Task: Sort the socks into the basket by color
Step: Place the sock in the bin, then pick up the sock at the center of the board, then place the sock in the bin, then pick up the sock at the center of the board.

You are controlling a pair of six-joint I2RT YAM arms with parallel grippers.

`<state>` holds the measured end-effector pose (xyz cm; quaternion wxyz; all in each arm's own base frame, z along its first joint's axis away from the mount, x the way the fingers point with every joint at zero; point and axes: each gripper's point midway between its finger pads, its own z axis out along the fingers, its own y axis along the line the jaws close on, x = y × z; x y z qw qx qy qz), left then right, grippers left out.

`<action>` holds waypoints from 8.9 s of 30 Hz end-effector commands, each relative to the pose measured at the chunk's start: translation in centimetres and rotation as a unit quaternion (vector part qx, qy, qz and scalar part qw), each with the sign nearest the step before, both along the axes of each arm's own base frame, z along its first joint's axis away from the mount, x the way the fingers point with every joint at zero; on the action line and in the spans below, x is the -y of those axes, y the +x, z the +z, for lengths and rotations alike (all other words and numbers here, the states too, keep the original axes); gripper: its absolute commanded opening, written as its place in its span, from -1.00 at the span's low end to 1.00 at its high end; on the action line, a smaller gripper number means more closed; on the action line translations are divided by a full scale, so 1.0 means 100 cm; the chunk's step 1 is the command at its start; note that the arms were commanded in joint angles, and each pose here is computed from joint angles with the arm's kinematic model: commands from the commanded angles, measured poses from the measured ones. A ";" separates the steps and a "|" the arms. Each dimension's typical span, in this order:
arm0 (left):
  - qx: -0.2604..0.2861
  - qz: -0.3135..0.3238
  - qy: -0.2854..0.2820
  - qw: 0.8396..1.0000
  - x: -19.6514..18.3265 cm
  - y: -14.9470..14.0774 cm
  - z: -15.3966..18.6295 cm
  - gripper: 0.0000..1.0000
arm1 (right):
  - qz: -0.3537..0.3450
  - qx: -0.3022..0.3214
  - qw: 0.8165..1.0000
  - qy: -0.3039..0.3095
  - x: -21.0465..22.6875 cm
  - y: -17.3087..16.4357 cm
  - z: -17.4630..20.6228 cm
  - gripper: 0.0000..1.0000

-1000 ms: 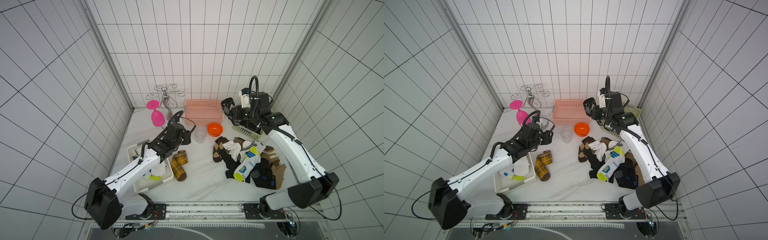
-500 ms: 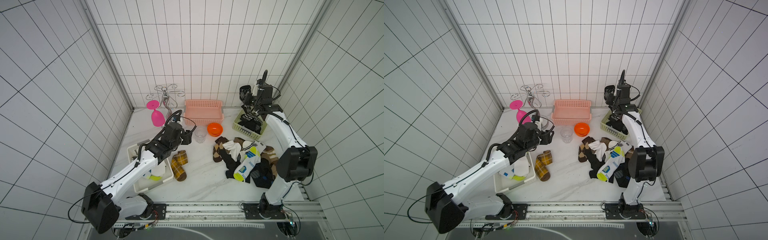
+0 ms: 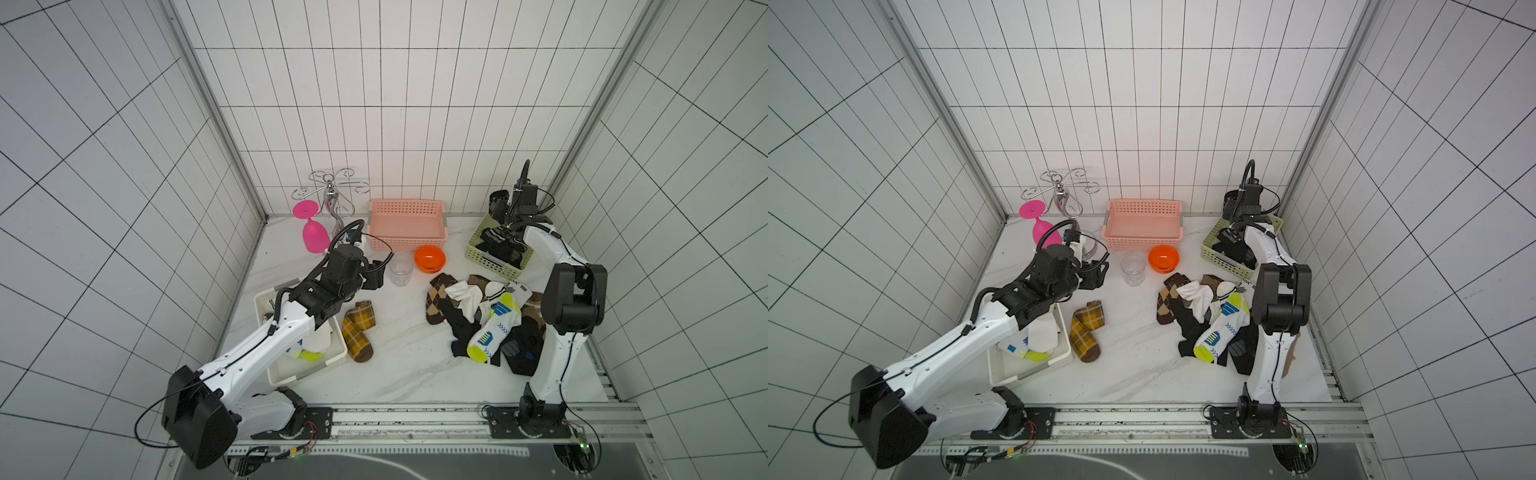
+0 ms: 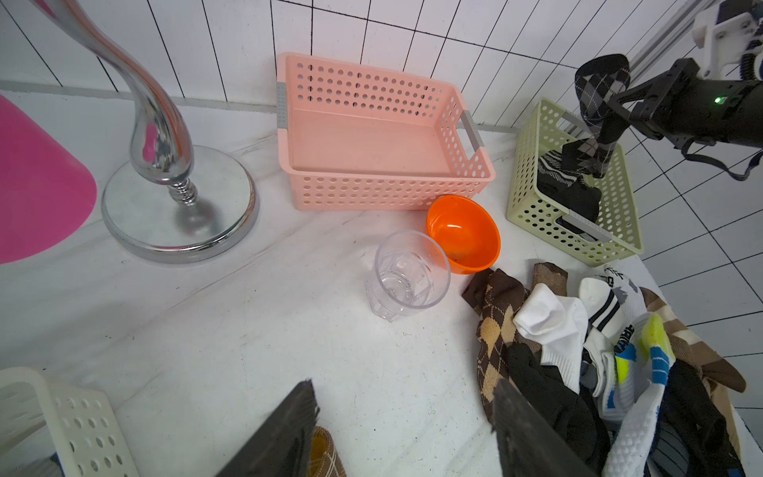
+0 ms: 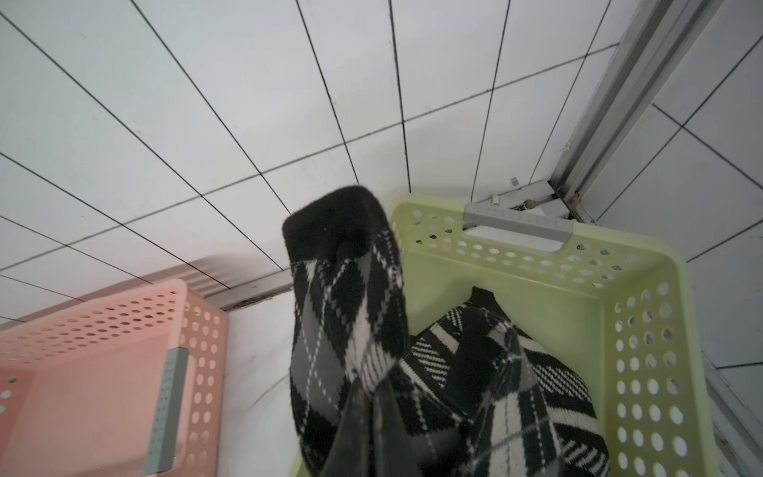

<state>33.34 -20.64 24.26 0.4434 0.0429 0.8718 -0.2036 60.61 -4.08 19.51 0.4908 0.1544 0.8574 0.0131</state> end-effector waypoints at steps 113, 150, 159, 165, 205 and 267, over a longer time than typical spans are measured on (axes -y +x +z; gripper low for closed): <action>-0.131 0.006 0.127 0.983 0.019 0.020 -0.008 -1.00 | 0.230 -0.048 0.969 0.079 -0.178 -0.183 0.065 0.99; 0.248 0.023 0.068 0.966 0.084 0.275 0.026 -1.00 | 0.218 -0.049 0.973 0.063 -0.166 -0.180 0.052 0.99; 0.211 0.007 0.092 0.973 0.085 0.293 -0.029 -1.00 | 0.215 -0.066 0.973 0.057 -0.163 -0.177 0.041 0.99; 0.196 0.001 0.090 0.976 0.088 0.293 -0.044 -0.94 | 0.212 -0.070 0.973 0.056 -0.162 -0.176 0.038 0.99; 0.188 -0.017 0.023 0.982 0.068 0.231 0.061 0.68 | 0.212 -0.083 0.973 0.047 -0.156 -0.190 0.042 0.99; 0.040 -0.084 -0.013 0.996 0.022 0.005 0.032 0.55 | 0.302 -0.395 0.867 0.028 -0.187 -0.331 -0.131 -1.00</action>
